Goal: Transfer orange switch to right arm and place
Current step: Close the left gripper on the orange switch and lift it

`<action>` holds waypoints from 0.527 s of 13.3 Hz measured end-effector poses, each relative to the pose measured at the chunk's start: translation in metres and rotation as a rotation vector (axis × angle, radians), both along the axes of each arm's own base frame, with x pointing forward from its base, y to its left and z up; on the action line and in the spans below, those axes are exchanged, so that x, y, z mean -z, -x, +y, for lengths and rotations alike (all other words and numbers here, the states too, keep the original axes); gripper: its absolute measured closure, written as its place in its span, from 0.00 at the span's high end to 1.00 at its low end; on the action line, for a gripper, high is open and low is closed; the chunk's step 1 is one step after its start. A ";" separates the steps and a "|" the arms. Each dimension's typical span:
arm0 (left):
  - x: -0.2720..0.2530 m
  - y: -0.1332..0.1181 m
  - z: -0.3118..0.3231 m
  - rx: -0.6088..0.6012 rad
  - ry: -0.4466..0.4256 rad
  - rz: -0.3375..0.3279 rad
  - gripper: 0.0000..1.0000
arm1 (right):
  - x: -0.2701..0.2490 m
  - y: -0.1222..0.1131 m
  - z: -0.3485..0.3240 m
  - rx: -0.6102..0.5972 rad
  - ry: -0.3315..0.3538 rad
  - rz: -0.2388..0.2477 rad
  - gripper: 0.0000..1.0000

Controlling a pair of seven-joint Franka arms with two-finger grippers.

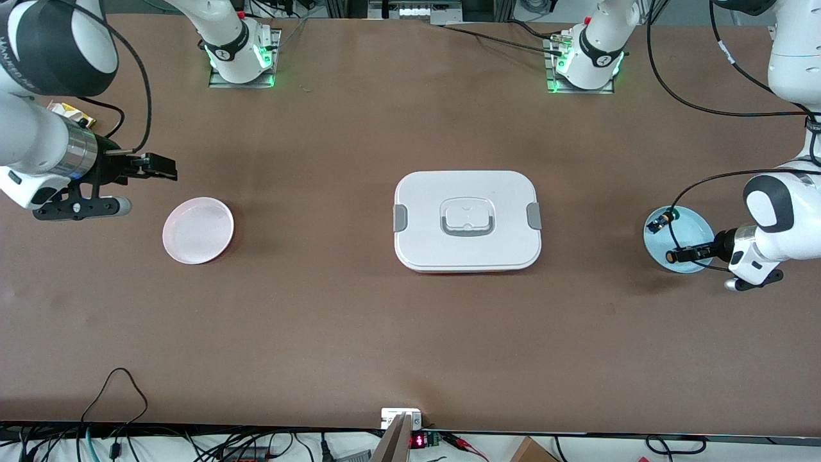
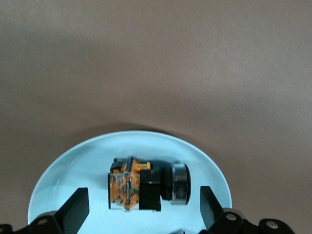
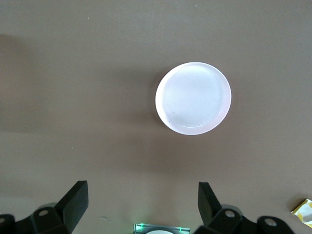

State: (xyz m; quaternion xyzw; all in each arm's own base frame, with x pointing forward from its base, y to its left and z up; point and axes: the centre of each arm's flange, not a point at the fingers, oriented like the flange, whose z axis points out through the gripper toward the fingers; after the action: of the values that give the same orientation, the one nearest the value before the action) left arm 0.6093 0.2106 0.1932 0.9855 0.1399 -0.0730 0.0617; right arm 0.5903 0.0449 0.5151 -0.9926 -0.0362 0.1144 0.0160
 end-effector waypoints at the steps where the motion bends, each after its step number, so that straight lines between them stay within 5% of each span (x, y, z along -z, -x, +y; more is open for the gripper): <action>1: 0.002 -0.001 0.001 0.008 -0.003 -0.011 1.00 | 0.002 -0.001 -0.005 -0.001 -0.008 0.003 1.00; 7: 0.010 0.002 0.006 0.019 -0.001 -0.012 0.96 | 0.004 -0.002 -0.008 -0.004 -0.014 0.005 1.00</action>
State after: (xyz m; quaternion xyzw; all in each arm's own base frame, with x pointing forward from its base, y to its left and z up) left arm 0.6078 0.2167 0.1835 0.9873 0.1302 -0.0676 0.0613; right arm 0.5925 0.0370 0.5110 -0.9922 -0.0390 0.1166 0.0225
